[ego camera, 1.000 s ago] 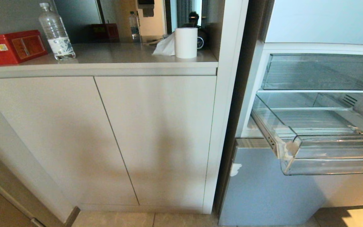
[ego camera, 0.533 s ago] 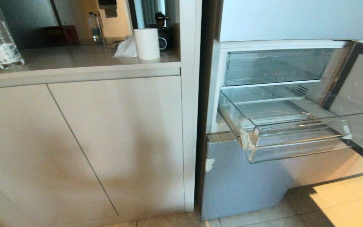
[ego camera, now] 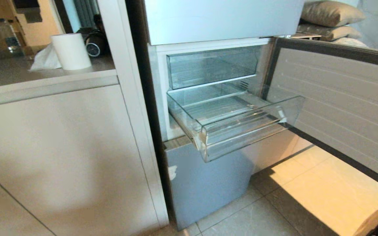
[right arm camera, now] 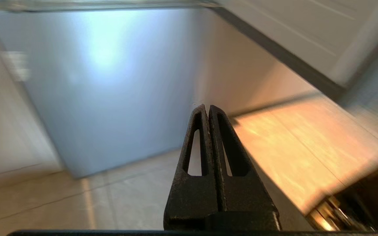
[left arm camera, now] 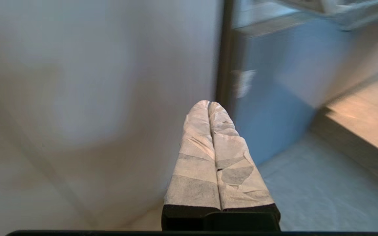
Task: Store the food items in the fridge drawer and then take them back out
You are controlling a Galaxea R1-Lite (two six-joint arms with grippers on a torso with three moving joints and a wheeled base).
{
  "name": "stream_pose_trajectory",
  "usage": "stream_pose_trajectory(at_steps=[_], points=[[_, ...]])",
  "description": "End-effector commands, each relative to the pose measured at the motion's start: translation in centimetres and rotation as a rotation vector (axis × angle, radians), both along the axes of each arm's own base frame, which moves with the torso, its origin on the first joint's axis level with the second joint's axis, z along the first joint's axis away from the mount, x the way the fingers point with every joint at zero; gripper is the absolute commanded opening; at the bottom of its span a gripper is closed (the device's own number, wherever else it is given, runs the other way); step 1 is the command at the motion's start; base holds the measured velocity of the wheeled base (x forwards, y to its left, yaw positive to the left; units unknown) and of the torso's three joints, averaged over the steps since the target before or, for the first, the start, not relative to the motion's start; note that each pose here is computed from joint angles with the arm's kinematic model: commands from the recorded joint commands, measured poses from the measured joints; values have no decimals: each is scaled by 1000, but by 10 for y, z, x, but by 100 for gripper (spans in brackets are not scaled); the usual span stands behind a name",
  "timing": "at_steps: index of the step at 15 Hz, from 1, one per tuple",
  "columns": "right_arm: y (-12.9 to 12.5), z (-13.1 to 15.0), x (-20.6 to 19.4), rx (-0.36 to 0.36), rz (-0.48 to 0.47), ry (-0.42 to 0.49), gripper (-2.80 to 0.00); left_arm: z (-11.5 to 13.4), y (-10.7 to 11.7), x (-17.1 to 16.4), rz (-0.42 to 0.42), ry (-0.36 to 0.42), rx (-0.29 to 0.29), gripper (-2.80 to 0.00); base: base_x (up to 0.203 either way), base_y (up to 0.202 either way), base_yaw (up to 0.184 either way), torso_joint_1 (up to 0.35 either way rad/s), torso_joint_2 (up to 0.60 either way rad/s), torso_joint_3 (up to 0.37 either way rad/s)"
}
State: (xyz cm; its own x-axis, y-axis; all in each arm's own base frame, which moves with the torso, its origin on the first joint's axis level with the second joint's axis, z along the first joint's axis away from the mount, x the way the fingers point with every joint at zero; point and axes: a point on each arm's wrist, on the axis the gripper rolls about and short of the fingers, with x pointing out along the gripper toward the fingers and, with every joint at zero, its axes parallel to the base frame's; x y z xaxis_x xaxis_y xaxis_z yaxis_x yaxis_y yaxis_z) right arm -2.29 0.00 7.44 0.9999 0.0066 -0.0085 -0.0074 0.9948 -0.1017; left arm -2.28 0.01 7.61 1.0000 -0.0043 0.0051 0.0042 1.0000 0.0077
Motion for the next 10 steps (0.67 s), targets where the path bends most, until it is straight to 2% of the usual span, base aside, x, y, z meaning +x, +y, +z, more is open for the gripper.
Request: stream_pose_trajectory(at_steps=[1,3,6,8,10], points=[[0,-1,0,5,1,5,-280,0,0,0,0,-1,0,-280,2,8,-177,6,4,2],[0,0,0,31,3,3,-280,0,0,0,0,-2,0,-280,0,8,-175,2,2,1],[0,3,0,33,-14,-9,-280,0,0,0,0,-3,0,-280,0,7,-128,5,-1,1],[-2,18,1,51,-101,2,-280,0,0,0,0,-2,0,-280,0,0,0,0,0,0],[-4,39,12,87,-243,81,-280,0,0,0,0,-1,0,-280,0,0,0,0,0,0]])
